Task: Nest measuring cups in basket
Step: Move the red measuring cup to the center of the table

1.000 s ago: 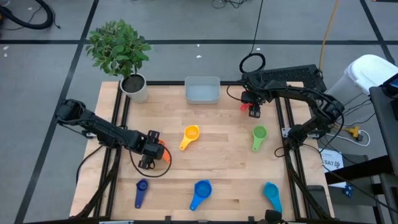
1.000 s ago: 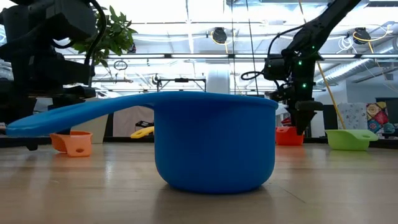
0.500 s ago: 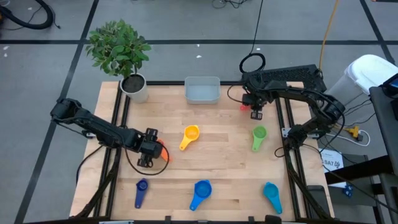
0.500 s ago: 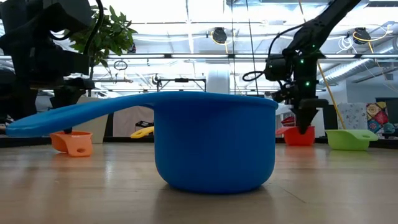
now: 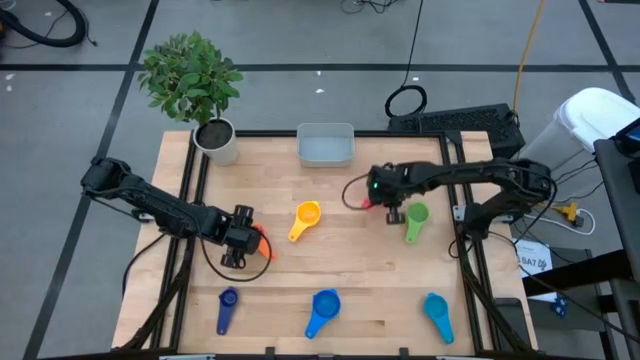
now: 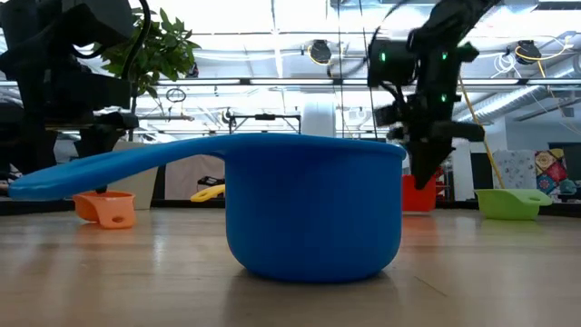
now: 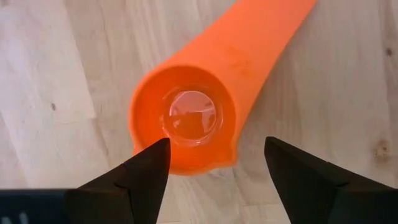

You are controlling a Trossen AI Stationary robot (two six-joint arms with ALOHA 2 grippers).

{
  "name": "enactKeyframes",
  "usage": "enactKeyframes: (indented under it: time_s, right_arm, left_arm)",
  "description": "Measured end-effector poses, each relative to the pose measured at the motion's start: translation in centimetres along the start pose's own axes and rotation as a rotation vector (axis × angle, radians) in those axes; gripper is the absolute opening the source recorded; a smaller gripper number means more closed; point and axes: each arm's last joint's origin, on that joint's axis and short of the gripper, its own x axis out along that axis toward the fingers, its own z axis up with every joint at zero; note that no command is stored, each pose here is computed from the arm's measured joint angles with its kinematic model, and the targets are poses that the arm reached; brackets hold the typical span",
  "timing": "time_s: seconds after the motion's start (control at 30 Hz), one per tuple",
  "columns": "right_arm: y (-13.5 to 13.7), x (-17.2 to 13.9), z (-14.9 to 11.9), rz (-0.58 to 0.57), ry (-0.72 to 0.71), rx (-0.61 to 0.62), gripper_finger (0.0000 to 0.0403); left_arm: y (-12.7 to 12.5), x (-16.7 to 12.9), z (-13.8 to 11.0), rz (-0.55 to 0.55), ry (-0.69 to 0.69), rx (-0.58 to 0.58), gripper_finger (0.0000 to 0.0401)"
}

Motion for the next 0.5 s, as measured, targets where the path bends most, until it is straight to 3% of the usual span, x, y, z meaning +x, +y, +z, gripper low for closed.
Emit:
enactKeyframes:
  time_s: [0.23,0.5]
  right_arm:
    - [4.3,-1.8,2.8,0.029,-0.118,-0.032,0.0001]
    - [8.2,-3.0,5.7,0.088,-0.197,-0.059,0.0]
  left_arm:
    - [0.1,0.0,0.0,0.022,-0.006,0.012,0.0275]
    - [0.4,0.1,0.2,0.055,-0.014,0.027,0.0253]
